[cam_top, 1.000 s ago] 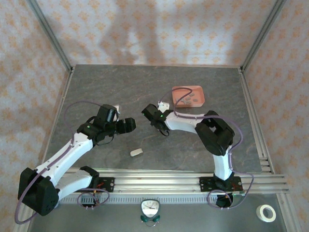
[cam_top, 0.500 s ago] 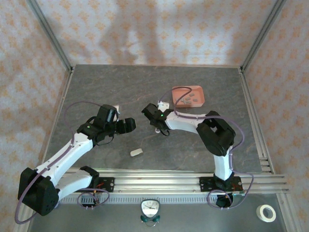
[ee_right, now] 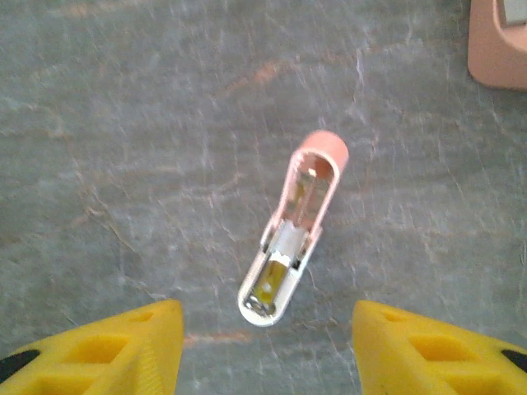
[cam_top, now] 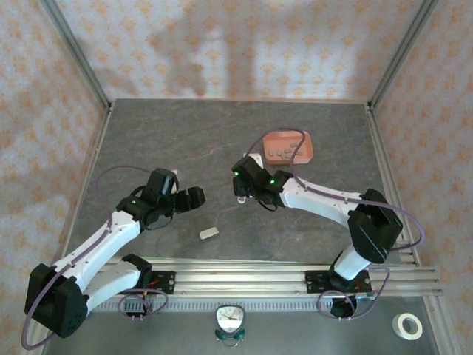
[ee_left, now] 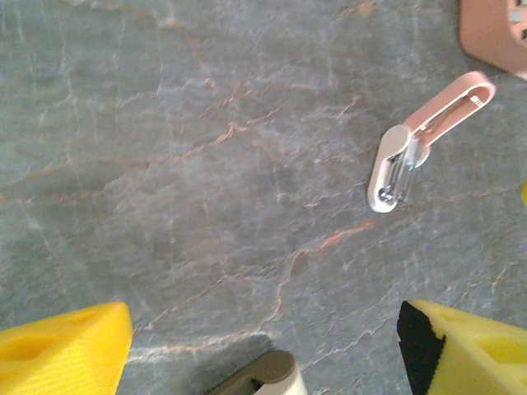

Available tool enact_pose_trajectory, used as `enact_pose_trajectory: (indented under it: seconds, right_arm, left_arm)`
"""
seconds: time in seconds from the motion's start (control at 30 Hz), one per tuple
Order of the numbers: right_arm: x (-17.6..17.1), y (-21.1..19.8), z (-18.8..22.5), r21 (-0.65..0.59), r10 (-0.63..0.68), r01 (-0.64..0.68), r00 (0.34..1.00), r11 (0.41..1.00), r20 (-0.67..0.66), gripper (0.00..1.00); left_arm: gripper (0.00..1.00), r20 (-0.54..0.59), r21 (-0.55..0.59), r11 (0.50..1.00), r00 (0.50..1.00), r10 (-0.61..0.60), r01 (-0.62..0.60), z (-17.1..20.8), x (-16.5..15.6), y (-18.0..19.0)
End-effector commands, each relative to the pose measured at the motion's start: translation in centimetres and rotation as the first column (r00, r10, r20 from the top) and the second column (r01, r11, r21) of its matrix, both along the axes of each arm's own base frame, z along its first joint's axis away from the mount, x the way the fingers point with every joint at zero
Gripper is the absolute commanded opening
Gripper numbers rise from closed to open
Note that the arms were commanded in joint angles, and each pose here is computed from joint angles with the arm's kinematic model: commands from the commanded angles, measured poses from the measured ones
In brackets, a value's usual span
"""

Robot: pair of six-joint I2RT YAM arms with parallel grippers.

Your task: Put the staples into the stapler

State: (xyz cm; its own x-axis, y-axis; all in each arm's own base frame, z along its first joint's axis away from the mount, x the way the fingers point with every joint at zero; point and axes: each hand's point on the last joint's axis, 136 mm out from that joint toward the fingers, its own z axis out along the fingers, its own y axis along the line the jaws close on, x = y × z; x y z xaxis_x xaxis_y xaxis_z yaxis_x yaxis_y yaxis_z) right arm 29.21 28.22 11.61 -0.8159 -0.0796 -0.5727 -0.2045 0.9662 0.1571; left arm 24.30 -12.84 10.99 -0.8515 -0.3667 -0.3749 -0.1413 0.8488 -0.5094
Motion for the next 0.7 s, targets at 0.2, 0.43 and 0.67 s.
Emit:
enact_pose_trajectory:
  seconds: [0.2, 0.43, 0.67]
  right_arm:
    - [0.7, -1.1, -2.3, 0.01, -0.249, 0.254, 0.954, 0.967, -0.17, 0.64]
    - [2.7, -0.8, -4.3, -0.047, -0.305, 0.301, 0.934, 0.952, -0.187, 0.69]
    - [4.1, -0.5, -5.7, -0.086, -0.296, 0.284, 0.935, 0.955, -0.195, 0.68]
  left_arm:
    - [0.85, 0.01, -0.07, 0.997, 0.999, 0.037, -0.036, -0.2, 0.5, -0.5]
    - [0.85, -0.001, -0.073, 0.997, 1.0, 0.023, -0.023, -0.7, 0.6, -0.8]
    - [0.85, -0.012, -0.073, 0.997, 1.0, 0.007, -0.008, -1.0, 0.8, -1.1]
